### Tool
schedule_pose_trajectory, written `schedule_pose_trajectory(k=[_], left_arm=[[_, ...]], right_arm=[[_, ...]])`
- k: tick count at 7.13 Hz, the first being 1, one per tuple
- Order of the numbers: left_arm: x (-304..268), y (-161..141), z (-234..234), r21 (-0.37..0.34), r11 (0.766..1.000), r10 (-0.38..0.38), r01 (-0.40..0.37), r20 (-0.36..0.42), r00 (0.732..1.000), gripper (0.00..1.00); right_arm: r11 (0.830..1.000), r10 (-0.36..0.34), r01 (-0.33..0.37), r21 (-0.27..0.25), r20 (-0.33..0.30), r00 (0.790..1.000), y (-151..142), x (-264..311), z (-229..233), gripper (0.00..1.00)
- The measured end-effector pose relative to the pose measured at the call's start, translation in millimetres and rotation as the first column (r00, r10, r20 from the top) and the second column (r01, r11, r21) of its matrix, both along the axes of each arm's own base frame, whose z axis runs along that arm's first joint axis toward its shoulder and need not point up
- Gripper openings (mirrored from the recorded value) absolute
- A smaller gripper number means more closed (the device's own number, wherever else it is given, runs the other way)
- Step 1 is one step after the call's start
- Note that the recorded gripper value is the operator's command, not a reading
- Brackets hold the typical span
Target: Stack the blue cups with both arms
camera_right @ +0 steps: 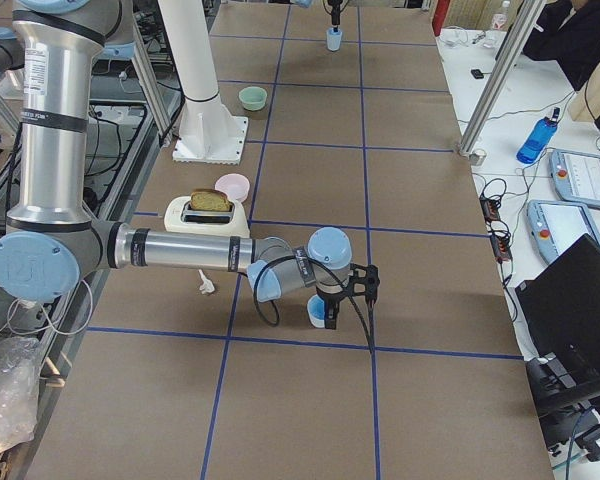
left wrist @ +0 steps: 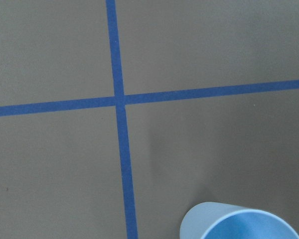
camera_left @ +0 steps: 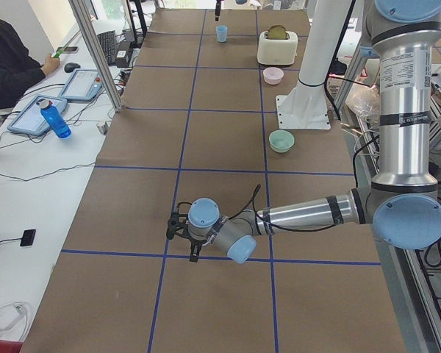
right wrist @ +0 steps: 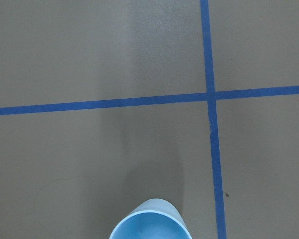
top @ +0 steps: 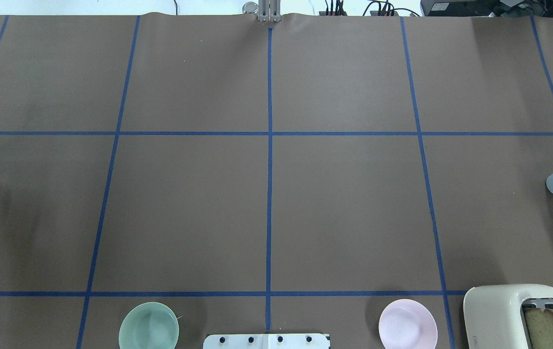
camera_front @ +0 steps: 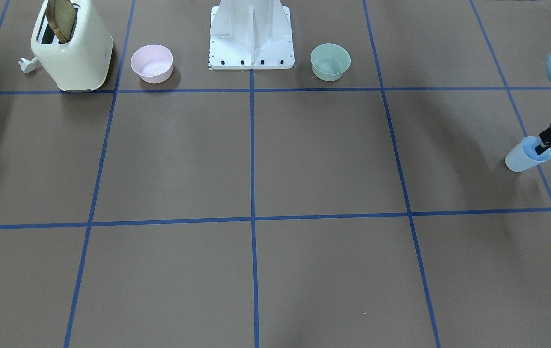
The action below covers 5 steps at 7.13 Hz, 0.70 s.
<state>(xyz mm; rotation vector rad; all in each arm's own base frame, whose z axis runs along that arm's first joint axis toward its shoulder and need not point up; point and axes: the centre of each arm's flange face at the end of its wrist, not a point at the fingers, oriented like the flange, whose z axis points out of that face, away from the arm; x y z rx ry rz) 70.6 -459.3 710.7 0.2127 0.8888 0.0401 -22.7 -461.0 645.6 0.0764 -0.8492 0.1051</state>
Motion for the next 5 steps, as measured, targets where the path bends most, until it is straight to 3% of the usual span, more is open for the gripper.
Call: schedule_pose_trajectory(k=[1,4,5], left_arm=[[2.1,0.7,0.6,-0.001,1.0,0.004,-0.004,0.0,1.0,0.81],[4.2,1.3,1.4,-0.002,1.0,0.008,-0.008,0.001,1.0,0.1],[6.3,1.0,1.1,-0.002,1.0,0.012,-0.012,0.002,1.0,0.0]], right_arm=[[1.0,0.0,0.0,0.0,0.0,1.0,-0.4,-0.1,-0.1,1.0],[1.0,0.0,0.0,0.002,0.0,1.0,-1.1,-0.2,-0.8,1.0],[1.0,0.0,0.0,0.003,0.0,1.0,-1.6,-0.3,-1.3,1.0]])
